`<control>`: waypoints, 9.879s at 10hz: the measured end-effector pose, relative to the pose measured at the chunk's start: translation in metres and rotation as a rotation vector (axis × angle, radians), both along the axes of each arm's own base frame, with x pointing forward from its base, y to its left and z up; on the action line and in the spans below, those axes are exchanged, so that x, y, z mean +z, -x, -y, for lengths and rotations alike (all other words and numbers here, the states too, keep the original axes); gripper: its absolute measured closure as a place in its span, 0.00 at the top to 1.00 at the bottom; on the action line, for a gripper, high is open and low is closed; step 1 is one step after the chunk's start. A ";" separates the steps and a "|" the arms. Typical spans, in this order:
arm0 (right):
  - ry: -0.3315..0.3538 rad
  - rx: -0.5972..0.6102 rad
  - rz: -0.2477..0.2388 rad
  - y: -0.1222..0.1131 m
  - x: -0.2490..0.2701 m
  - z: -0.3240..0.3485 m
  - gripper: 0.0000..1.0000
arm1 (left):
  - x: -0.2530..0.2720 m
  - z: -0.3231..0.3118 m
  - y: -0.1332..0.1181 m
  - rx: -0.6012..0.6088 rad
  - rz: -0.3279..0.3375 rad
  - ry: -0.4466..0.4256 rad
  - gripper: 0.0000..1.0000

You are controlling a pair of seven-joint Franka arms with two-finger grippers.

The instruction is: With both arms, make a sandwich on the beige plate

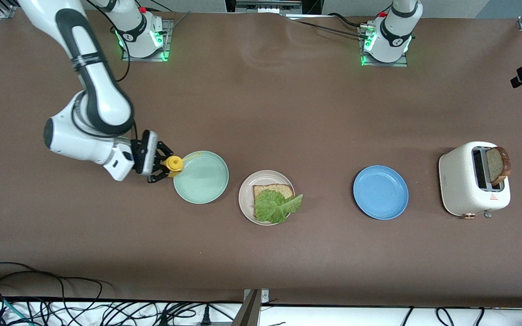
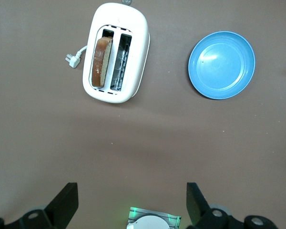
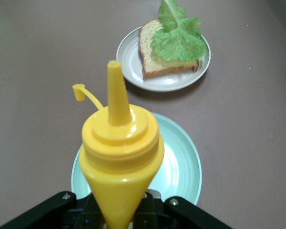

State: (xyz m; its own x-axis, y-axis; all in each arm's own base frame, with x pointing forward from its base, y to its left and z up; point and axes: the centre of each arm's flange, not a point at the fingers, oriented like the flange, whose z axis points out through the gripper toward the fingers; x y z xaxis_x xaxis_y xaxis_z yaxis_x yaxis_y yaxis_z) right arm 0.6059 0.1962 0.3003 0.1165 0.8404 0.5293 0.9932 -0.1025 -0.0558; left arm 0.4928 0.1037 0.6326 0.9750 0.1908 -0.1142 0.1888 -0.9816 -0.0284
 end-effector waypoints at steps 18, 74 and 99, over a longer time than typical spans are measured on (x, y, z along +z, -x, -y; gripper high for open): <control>1.024 0.036 0.257 0.038 -0.092 -0.245 0.10 | 0.001 0.001 0.000 0.001 0.004 0.007 1.00; -0.360 0.090 -0.096 0.162 -0.135 0.361 1.00 | -0.086 -0.034 -0.108 -0.048 -0.168 0.041 0.09; 0.584 -1.362 -0.575 0.043 0.256 0.167 1.00 | -0.319 0.479 -0.157 0.008 -0.079 0.705 0.09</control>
State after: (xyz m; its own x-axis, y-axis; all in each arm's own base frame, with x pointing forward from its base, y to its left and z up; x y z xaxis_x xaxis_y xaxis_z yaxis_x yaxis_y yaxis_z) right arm 0.5631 0.0287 0.5564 0.9812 0.0077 -0.1929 0.0057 -0.9999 -0.0113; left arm 0.6496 -0.3752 0.3140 0.9575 0.0526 -0.2836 0.2197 -0.7701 0.5989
